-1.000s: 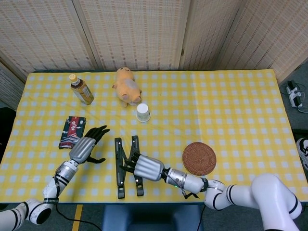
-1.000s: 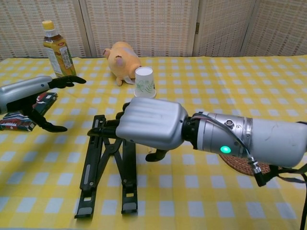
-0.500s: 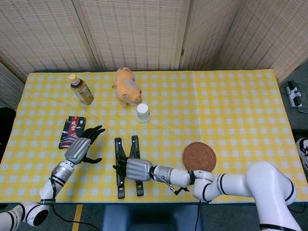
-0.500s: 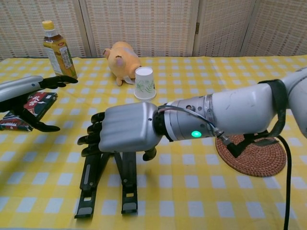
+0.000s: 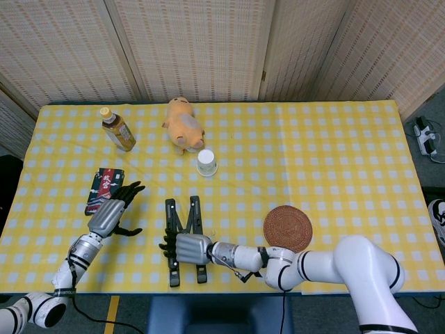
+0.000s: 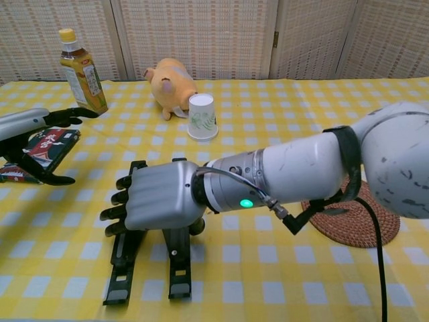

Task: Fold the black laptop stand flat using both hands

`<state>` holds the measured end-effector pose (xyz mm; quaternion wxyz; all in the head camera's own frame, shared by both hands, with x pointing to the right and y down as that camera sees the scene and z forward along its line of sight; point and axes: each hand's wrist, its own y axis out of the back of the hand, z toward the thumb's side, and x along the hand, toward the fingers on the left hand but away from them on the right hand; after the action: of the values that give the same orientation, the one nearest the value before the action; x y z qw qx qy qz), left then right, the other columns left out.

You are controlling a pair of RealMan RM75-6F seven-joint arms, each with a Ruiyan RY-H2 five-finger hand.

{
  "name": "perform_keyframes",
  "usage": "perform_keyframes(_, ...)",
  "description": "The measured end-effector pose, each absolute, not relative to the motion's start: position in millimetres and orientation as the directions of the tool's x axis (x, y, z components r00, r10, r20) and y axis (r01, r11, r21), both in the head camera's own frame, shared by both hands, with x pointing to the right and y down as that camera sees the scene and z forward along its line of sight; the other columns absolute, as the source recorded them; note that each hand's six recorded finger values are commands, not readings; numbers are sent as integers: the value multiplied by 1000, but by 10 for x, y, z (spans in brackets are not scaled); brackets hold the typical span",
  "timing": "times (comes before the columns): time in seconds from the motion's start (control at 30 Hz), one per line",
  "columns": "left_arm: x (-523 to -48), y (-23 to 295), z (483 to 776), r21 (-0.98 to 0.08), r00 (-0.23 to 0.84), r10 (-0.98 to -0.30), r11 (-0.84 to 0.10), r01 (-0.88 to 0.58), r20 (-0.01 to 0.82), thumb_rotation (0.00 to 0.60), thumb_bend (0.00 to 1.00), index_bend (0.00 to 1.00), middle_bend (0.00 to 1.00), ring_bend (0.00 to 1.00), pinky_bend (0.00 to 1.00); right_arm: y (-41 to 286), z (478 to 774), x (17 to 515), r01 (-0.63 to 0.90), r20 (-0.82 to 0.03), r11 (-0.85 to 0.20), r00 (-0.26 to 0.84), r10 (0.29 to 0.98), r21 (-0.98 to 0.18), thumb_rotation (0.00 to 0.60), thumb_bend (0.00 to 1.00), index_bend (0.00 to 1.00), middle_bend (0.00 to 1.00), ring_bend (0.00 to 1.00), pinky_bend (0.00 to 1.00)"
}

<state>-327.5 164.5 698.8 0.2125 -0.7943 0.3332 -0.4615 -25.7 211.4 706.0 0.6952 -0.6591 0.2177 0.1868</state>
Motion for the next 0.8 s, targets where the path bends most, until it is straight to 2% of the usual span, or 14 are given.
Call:
perform_keyframes(0.47, -3334, 1680, 7014, -638, 344, -726, -688, -346, 596, 600, 207, 0, 0, 0, 0, 2139, 7100, -266, -568, -570, 56, 821, -38, -821, 600, 235, 0, 56, 78, 59)
perform_keyframes(0.67, -3338, 1694, 7014, -636, 344, -726, -688, -350, 595, 600, 208, 0, 0, 0, 0, 2172, 7124, -274, -570, -573, 57, 818, -43, -819, 600, 234, 2, 121, 99, 68)
perform_keyframes(0.8, -3339, 1700, 7022, -634, 343, -726, -688, -353, 596, 600, 208, 0, 0, 0, 0, 2166, 7129, -271, -573, -575, 53, 817, -43, -818, 600, 234, 41, 162, 116, 68)
